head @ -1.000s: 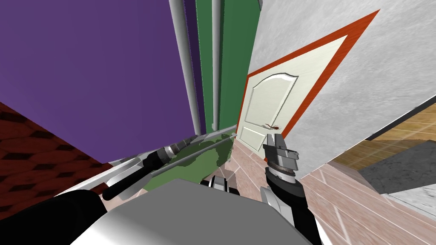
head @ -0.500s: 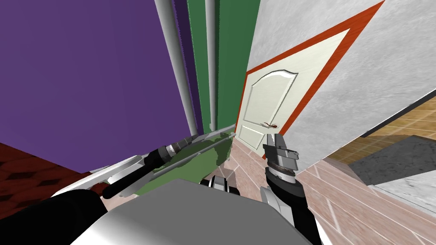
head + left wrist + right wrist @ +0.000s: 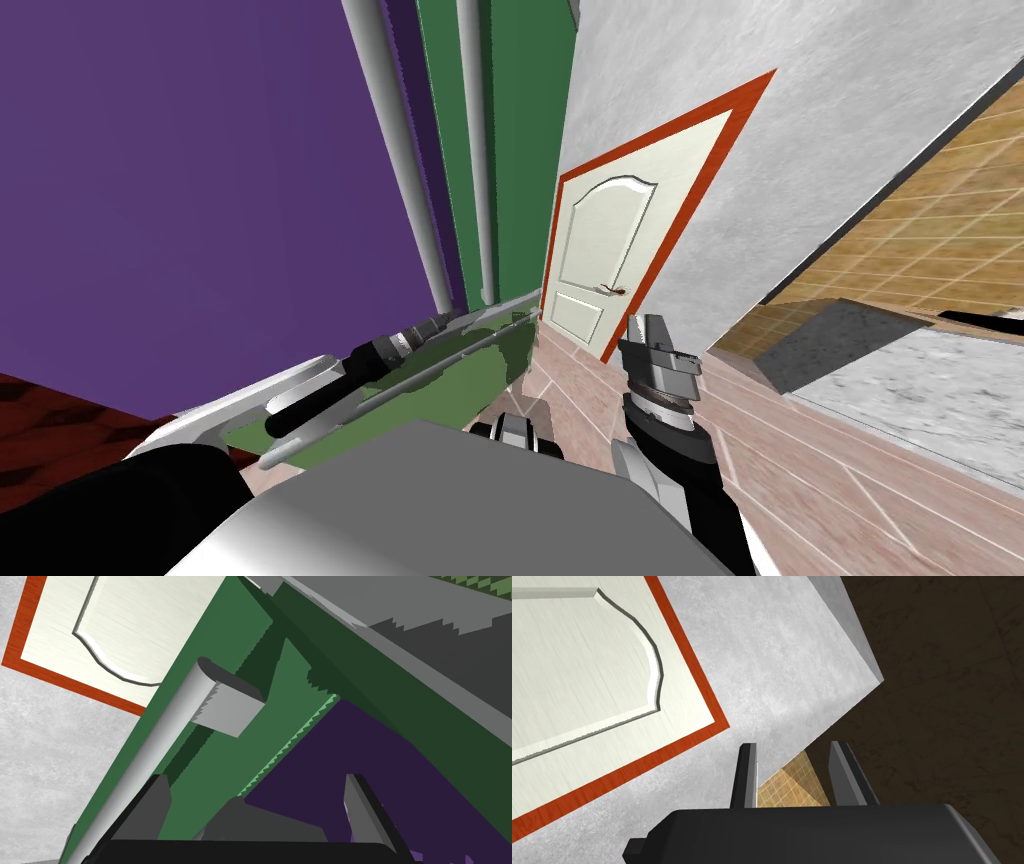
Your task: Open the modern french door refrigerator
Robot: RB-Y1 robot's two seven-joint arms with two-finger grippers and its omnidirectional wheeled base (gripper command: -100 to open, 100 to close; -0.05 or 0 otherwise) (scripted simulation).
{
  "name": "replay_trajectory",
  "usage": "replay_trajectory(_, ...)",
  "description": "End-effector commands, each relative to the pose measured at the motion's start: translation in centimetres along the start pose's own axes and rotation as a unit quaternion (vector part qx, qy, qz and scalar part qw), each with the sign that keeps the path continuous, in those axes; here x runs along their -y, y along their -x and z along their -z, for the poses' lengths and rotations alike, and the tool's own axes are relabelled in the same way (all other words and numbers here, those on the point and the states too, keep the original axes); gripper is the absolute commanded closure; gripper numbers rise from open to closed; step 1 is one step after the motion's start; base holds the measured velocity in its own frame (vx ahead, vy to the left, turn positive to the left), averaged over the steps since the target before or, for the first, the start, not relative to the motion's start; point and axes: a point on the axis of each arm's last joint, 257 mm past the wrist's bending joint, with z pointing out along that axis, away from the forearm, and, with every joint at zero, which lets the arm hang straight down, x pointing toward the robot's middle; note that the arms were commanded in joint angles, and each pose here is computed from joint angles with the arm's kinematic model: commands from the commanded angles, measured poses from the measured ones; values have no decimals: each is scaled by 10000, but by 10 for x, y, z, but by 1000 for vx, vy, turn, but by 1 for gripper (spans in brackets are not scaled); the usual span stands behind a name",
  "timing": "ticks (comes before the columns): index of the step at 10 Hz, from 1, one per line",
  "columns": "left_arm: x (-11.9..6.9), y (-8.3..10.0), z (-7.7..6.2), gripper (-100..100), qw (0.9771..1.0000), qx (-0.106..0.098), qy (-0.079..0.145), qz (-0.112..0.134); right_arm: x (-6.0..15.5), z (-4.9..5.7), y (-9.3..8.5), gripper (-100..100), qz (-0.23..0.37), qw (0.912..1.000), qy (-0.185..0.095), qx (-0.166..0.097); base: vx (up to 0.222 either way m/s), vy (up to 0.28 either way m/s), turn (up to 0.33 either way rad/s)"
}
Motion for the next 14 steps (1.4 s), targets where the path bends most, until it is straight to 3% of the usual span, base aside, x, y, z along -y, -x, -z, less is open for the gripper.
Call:
replay_trajectory(1,11,-10,4,100,9999,-85,-100,-8,0,0,0,0,0,10000,0,0,36,28,204)
replay_trajectory(4,32,-29,10,100,9993,-238,-296,-7,0,0,0,0,1,10000,-1,0,74,39,181)
replay_trajectory(5,32,-26,8,100,9993,-222,-313,-3,0,0,0,0,1,10000,-1,-1,21,5,14)
replay_trajectory(6,48,-35,8,100,9975,-406,-576,-8,0,0,0,0,1,10000,0,0,-111,20,-145)
replay_trajectory(7,48,-35,8,100,9975,-406,-576,-8,0,0,0,0,0,10000,0,-1,-143,42,-127)
replay_trajectory(10,65,-45,10,100,9938,-660,-899,-11,0,0,0,0,0,10000,0,0,-150,30,-92)
replay_trajectory(14,86,-60,14,100,9861,-1011,-1316,-6,0,0,0,0,0,10000,1,0,-180,31,-105)
